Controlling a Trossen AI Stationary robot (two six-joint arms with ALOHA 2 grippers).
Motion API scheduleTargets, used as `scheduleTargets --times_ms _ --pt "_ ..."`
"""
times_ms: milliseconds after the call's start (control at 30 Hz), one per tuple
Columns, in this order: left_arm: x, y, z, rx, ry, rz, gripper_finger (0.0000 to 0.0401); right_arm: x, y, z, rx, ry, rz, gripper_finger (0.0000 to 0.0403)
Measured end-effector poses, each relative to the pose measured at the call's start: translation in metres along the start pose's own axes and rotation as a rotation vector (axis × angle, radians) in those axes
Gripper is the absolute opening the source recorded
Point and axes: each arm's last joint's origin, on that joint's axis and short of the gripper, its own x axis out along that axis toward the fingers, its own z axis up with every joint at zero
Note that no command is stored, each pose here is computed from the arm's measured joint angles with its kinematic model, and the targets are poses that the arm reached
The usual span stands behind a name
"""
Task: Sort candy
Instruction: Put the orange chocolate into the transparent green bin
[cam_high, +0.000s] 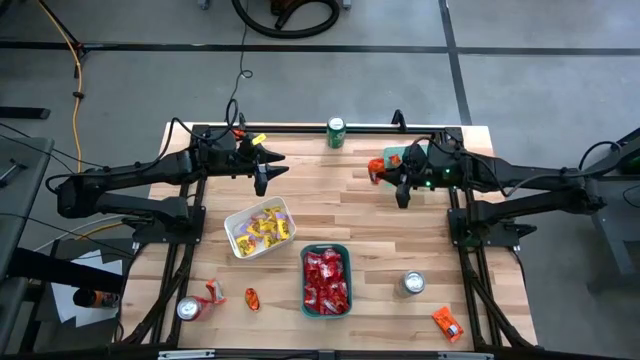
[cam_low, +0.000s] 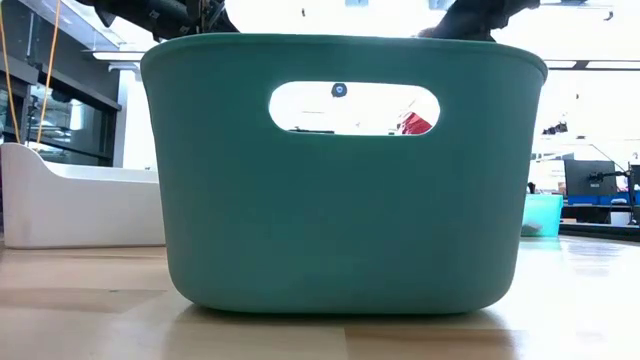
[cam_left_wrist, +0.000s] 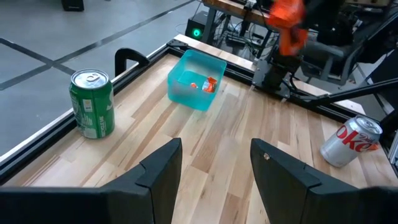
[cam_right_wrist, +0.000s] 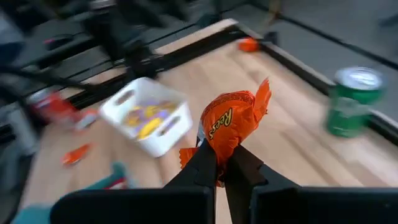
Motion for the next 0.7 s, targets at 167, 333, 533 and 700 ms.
scheduleTargets --times_ms 167,333,533,700 --pt "0.0 0.0 0.0 0.0 0.0 0.0 0.0177 -0.002 -0.027 -0.005 0.113 0.011 -0.348 0.0005" --pt "0.0 0.0 0.0 0.0 0.0 0.0 0.0177 -0.004 -0.061 -0.013 0.194 0.073 -0.697 0.0005" --pt "0.0 0.0 0.0 -0.001 0.0 0.0 0.0177 0.005 -0.088 -0.016 0.285 0.131 -0.814 0.0012" --pt "0.0 0.0 0.0 -0.011 0.0 0.0 0.0177 0.016 -0.103 -0.025 0.361 0.244 -0.85 0.0078"
